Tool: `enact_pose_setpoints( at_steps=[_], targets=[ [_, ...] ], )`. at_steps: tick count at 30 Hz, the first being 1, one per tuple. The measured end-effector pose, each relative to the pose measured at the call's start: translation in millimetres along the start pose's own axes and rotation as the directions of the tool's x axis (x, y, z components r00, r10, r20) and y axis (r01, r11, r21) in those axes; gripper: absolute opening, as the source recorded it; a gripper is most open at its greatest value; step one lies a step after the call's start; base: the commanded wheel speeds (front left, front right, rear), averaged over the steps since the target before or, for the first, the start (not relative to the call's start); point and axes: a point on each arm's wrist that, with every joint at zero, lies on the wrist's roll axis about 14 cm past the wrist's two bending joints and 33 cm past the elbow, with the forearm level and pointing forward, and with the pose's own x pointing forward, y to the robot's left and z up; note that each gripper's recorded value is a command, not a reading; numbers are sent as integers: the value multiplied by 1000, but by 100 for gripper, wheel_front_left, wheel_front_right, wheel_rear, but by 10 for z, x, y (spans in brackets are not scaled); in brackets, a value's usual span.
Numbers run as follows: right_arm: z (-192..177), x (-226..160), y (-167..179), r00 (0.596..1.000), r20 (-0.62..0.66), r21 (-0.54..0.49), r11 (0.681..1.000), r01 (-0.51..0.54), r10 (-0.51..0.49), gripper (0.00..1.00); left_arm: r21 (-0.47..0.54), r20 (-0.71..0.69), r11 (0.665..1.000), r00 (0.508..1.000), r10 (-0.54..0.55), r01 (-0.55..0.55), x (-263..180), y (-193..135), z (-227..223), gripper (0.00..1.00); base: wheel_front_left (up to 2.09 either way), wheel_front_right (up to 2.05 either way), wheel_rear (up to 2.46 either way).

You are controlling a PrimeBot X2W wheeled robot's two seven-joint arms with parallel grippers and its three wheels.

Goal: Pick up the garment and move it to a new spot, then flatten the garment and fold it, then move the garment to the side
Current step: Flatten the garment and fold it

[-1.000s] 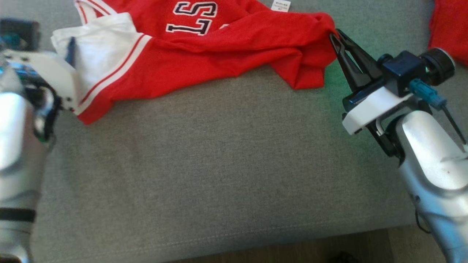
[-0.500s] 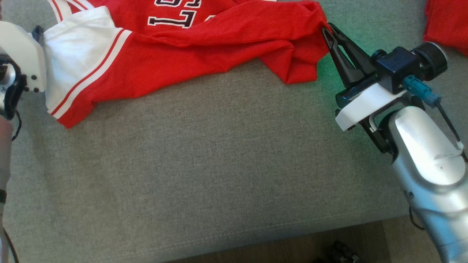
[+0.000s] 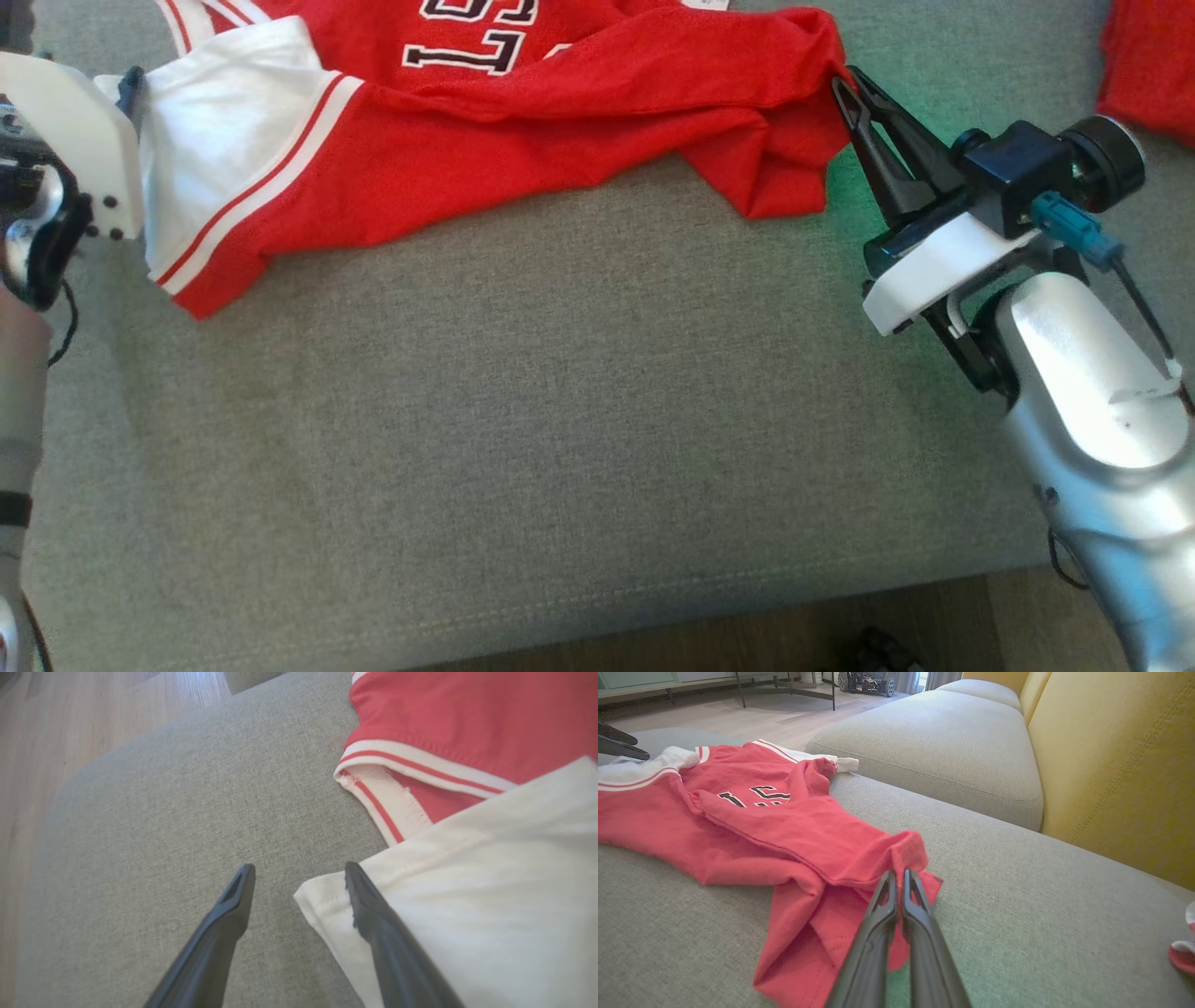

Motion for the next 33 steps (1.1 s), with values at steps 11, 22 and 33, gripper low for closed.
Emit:
enact_pose_setpoints(
  at_steps=[11,22,33],
  targets=[
    [55,25,15,1000,12,1,1000,-5,5,0,-28,-28,998,998,-51,50,-90,-114,-33,100,0,0,0],
    [16,16,-52,1000,1,2,1000,9,-9,0,-28,-79,998,995,-60,58,-28,-191,-124,100,0,0,0],
    [45,3,-66,1000,3,-1,1000,14,-14,0,-43,-97,996,992,-82,78,-93,-232,-117,0,0,0,0]
  ],
)
